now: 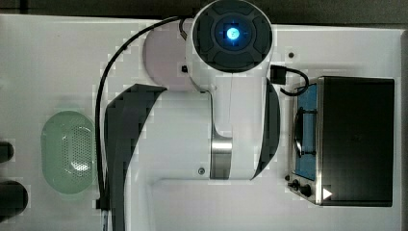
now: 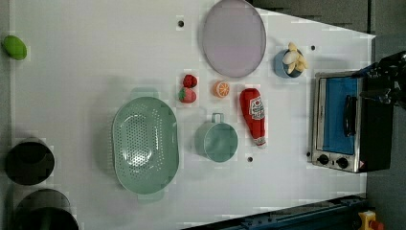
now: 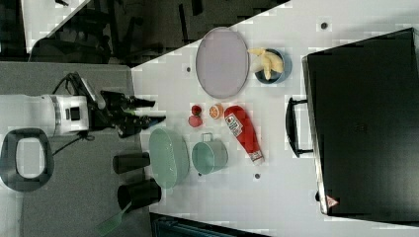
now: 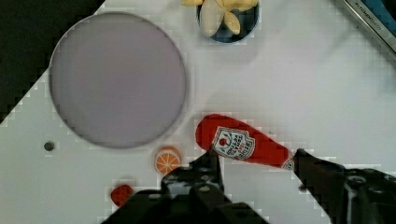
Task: Pick Ketchup from the table and place it in strainer.
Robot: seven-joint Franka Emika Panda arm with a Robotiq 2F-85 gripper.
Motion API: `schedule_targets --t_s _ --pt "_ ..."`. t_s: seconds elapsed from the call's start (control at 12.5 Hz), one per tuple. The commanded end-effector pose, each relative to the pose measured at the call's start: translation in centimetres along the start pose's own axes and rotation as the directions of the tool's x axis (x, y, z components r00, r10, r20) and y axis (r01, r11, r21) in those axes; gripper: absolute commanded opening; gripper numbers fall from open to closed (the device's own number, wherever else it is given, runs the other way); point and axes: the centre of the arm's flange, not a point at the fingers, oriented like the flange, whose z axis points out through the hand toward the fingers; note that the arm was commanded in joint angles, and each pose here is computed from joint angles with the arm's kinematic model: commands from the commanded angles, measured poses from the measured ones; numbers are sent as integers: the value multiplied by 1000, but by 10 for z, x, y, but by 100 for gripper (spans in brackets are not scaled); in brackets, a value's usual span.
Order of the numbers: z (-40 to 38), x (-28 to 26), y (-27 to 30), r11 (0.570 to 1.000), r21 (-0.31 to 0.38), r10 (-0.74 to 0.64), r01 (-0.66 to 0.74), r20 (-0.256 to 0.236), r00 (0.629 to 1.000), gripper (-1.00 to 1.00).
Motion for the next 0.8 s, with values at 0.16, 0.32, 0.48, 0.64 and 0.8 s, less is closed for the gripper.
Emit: schedule_targets --t_s 0.16,0.32,0.48,0.64,0.8 --pt "-57 -28 89 999 -9 49 -49 36 998 80" --pt "-47 -30 88 999 -23 26 -25 50 998 100" --pt "-29 -33 81 998 -35 -42 45 65 997 100" --pt "-8 -36 69 988 -31 -147 149 63 987 100" --pt "19 -39 57 958 -27 -285 287 67 956 100"
